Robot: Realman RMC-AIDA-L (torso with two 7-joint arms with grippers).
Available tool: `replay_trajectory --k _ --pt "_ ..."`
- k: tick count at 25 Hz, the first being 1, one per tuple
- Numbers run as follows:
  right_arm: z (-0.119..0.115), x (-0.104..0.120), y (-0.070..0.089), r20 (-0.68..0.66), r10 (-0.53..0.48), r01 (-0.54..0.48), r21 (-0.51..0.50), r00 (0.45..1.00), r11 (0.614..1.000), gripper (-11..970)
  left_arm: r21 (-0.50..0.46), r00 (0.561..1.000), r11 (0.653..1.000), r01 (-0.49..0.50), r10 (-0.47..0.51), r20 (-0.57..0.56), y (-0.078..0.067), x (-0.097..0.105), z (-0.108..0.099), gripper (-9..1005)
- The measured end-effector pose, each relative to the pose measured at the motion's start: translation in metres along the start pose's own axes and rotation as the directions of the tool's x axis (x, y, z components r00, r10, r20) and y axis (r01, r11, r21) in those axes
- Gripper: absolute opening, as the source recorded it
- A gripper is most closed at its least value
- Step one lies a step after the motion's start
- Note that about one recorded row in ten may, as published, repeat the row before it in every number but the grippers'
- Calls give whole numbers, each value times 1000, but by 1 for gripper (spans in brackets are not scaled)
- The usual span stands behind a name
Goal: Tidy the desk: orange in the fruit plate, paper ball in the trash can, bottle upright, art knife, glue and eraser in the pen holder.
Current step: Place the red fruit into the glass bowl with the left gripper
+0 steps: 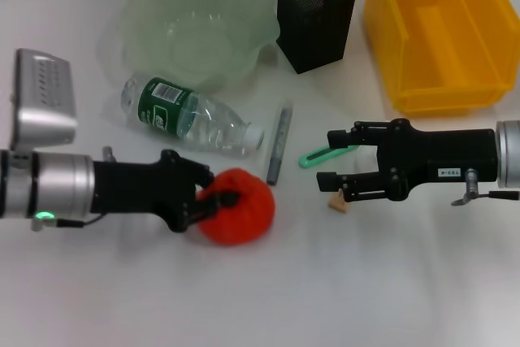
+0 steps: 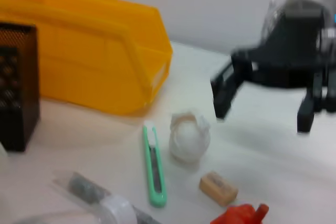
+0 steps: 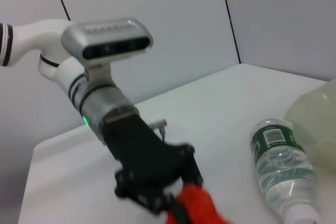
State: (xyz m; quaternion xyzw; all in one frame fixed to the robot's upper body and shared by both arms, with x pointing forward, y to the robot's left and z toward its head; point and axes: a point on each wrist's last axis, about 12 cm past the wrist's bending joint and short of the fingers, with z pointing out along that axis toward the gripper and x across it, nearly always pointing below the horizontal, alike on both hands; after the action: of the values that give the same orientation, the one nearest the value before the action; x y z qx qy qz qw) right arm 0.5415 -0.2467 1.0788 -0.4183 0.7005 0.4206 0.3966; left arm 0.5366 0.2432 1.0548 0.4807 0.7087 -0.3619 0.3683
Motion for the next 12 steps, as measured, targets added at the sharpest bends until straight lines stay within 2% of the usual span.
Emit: replay_trajectory --k 2,3,6,9,10,11,12 --pt "0 0 0 1 1 -1 2 1000 1000 784 -7 1000 1000 8 -8 29 1 -3 -7 356" --pt "0 1 0 1 2 -2 3 1000 1000 784 -31 987 999 28 -23 157 5 -15 -31 315" --pt "0 1 0 2 3 -3 4 1000 1000 784 -45 974 998 35 -24 224 7 -21 -43 194" --pt "1 1 1 4 5 -5 3 1000 1000 784 -45 974 998 35 -24 224 7 -21 -43 156" --pt "2 1 1 5 6 -6 3 1000 1000 784 -119 940 991 68 -24 340 14 -30 -54 143" --pt "2 1 1 5 6 -6 3 1000 1000 784 -188 915 976 108 -23 403 22 -34 -55 130" --pt "2 1 1 6 6 -6 3 1000 1000 784 -188 915 976 108 -23 403 22 -34 -55 120"
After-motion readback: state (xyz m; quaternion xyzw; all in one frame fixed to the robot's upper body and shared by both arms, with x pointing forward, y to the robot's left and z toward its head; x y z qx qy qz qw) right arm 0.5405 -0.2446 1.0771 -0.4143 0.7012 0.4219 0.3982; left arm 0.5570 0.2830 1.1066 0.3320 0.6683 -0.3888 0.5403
